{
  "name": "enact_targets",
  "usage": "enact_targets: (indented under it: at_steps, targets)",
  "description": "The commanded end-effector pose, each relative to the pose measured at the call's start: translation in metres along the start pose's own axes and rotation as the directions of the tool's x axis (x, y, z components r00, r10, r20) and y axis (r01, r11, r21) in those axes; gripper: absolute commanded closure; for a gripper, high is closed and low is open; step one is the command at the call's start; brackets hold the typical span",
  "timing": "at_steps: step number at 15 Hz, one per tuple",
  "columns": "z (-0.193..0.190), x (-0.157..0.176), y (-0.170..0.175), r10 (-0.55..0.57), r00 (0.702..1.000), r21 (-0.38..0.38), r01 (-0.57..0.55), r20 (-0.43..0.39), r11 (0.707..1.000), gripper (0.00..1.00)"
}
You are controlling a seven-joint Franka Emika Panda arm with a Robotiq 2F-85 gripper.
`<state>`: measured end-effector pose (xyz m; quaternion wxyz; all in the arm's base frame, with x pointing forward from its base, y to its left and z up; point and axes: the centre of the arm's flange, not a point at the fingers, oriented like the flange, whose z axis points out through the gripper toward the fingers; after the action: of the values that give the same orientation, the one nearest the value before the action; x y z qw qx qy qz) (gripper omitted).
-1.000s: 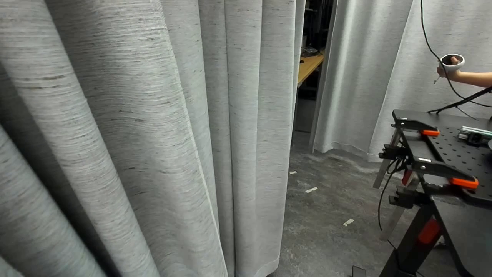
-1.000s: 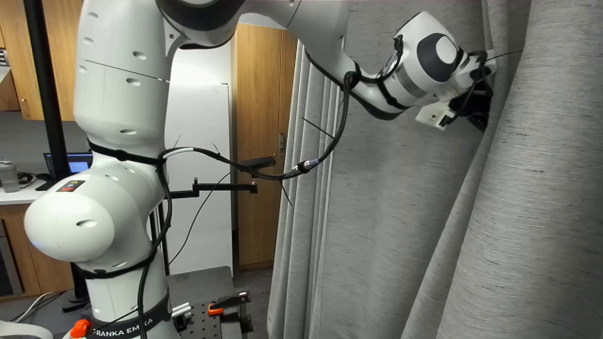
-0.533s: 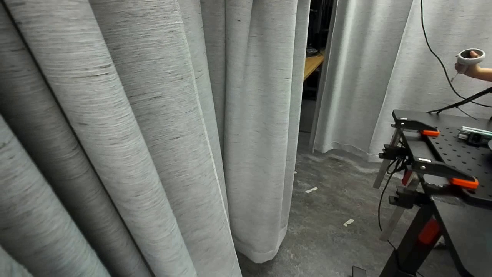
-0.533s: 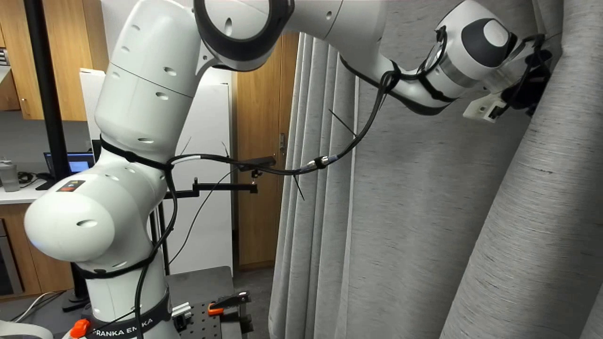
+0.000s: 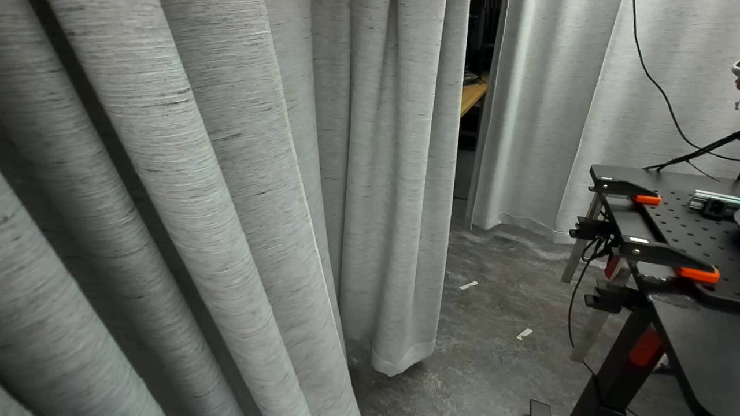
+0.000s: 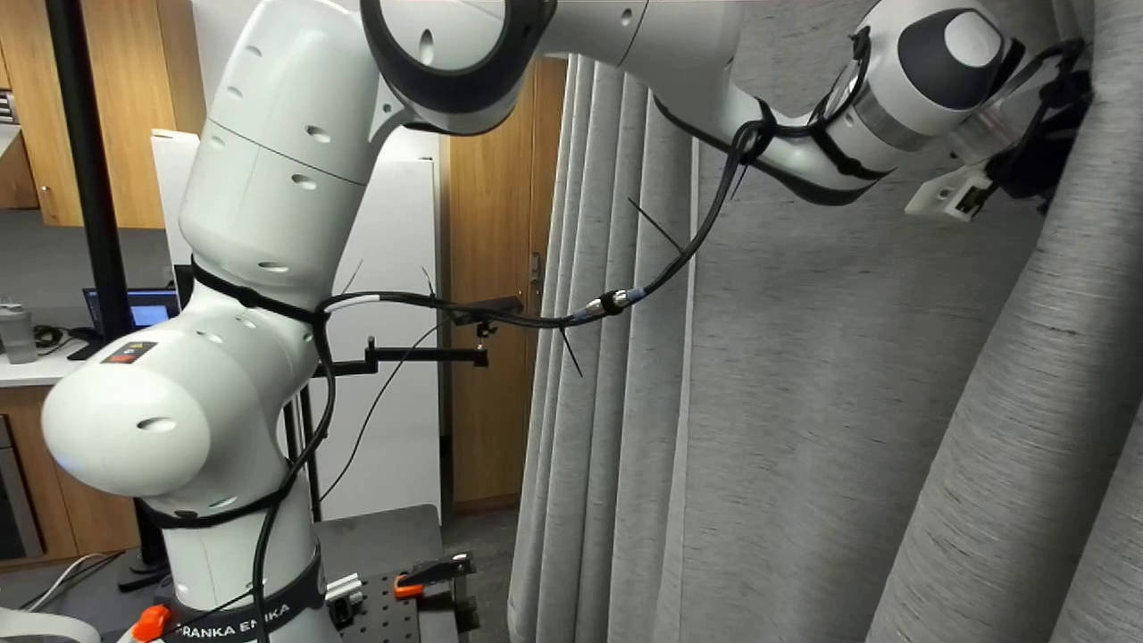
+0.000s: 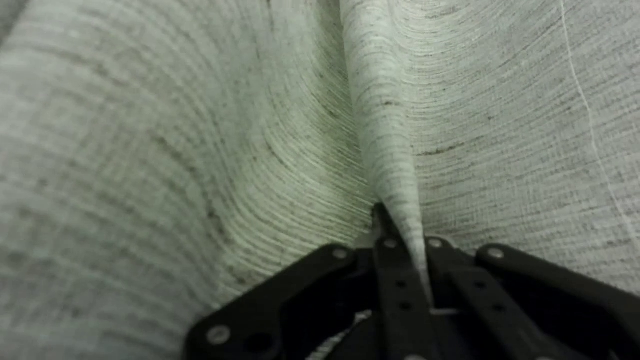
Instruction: Draw the curtains
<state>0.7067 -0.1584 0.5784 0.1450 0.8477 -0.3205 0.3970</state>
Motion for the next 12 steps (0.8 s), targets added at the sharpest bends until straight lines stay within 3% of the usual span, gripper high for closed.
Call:
enact_targets:
  at_steps: [1, 12]
  targets:
    - [0.062, -0.005, 0.060, 0.025, 0.994, -0.134, -0.011, 0.103, 0.991, 1.00]
    - [0.119, 0.034, 0.210, 0.172, 0.978, -0.378, -0.116, 0.118, 0.919, 1.00]
